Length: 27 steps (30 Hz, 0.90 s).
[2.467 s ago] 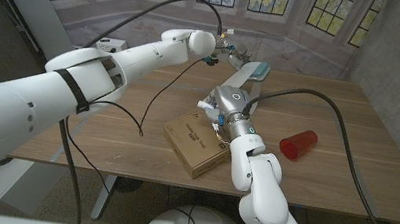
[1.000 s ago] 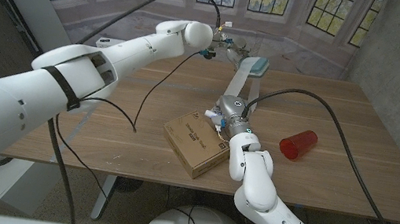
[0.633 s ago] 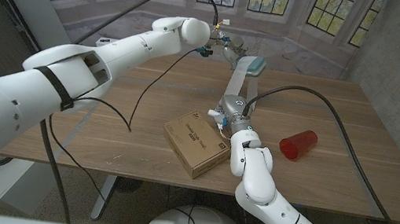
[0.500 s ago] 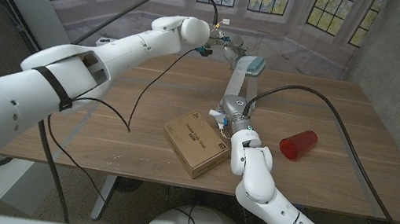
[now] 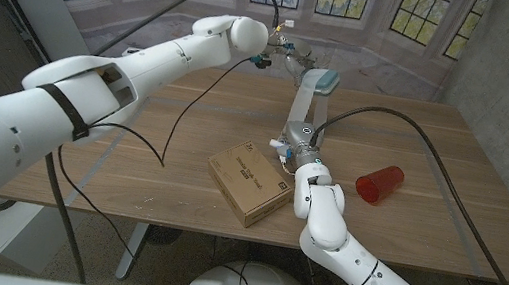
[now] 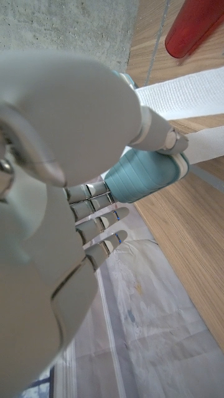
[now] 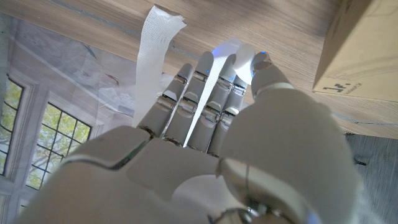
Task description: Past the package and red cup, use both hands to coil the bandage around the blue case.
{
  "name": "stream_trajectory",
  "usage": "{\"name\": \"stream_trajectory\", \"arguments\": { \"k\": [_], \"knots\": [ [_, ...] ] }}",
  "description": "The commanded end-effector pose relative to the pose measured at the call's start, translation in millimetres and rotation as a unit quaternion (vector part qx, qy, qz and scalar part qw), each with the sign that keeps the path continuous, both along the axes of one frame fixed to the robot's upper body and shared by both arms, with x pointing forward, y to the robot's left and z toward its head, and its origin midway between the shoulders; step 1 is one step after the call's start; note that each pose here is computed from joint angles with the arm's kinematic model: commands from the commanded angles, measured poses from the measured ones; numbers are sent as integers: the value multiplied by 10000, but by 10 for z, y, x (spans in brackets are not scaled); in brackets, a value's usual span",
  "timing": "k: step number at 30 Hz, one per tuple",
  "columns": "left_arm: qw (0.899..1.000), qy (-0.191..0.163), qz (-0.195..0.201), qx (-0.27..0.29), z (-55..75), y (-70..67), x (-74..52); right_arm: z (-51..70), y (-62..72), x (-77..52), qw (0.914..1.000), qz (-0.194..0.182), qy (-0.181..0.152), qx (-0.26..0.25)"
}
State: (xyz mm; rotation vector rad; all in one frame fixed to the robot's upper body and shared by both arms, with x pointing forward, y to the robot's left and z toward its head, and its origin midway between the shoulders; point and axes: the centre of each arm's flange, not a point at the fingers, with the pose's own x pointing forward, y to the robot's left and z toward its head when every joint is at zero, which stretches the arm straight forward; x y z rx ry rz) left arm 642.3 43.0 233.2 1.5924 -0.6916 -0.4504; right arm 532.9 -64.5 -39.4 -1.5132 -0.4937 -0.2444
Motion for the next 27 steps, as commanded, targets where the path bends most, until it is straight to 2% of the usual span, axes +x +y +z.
{"name": "stream_trajectory", "arguments": {
  "k": [1,9,16,27],
  "knots": [
    [10000,-16,-81,32,14,-40,-75,5,-59,139,9999,-108,-43,12],
    [9998,22,-186,11,-26,-37,-146,46,-148,191,9997,-201,-141,13],
    [9995,16,-318,13,-89,-35,-262,69,-261,230,9993,-328,-179,20],
    [9993,33,-379,-19,-160,4,-377,56,-371,256,9989,-427,-190,-71]
  ]
}}
